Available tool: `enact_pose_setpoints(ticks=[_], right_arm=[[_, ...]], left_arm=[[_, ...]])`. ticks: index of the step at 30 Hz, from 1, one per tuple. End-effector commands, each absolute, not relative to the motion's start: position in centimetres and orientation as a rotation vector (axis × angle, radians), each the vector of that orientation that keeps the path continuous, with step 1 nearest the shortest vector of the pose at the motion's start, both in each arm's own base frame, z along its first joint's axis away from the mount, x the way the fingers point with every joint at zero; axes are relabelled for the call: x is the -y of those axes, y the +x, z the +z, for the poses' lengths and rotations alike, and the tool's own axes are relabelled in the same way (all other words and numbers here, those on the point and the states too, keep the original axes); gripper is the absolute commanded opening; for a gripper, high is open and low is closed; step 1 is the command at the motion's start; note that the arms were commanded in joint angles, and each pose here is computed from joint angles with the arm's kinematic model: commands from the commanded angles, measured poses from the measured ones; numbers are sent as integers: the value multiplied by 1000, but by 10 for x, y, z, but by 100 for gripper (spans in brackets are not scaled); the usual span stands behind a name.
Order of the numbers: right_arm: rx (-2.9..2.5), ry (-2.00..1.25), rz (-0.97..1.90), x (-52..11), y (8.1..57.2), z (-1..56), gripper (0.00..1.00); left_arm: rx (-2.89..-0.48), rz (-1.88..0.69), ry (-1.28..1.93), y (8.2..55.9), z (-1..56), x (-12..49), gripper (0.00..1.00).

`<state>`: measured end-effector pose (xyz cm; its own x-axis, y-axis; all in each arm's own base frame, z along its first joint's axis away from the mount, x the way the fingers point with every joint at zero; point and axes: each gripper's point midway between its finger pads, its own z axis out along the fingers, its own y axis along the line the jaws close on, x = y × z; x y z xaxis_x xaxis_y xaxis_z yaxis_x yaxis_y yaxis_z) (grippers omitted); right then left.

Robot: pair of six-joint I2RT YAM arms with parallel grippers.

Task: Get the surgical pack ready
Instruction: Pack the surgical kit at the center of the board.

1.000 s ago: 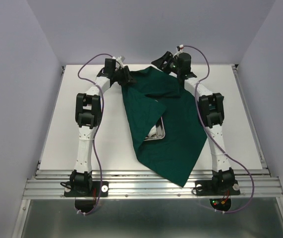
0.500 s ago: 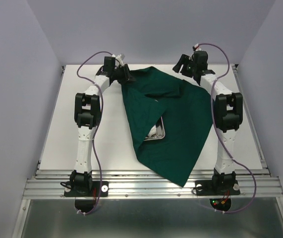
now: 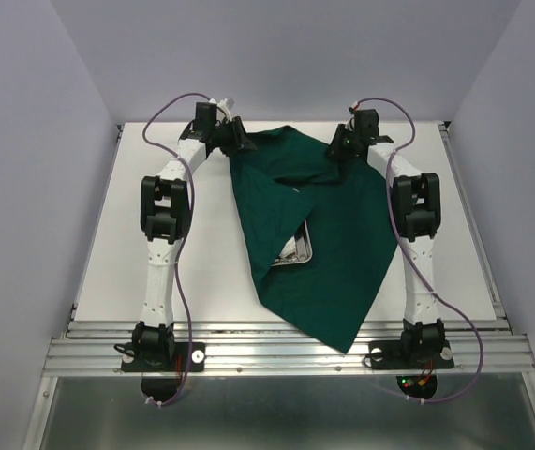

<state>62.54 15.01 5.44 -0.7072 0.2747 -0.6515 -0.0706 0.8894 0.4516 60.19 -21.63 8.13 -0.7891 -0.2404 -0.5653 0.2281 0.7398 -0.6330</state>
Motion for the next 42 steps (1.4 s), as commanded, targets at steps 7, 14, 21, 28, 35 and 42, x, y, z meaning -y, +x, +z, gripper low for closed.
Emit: enact_pose_setpoints(ticks=[7, 14, 21, 28, 35, 42], right_arm=[[-1942, -5, 753, -177, 650, 168, 11], [-1707, -103, 805, -197, 655, 245, 11], [-1511, -162, 855, -214, 652, 287, 11], [-1391, -157, 912, -231, 667, 287, 11], [-1351, -140, 947, -248, 686, 275, 11], [-1392, -112, 925, -249, 683, 254, 12]], left_arm=[[-2121, -904, -7, 633, 155, 189, 51], [-2122, -892, -26, 632, 155, 176, 51], [-2131, -888, -29, 629, 152, 174, 51], [-2129, -894, -27, 628, 154, 174, 51], [-2144, -892, -23, 625, 150, 173, 51], [-2154, -893, -21, 624, 147, 173, 51]])
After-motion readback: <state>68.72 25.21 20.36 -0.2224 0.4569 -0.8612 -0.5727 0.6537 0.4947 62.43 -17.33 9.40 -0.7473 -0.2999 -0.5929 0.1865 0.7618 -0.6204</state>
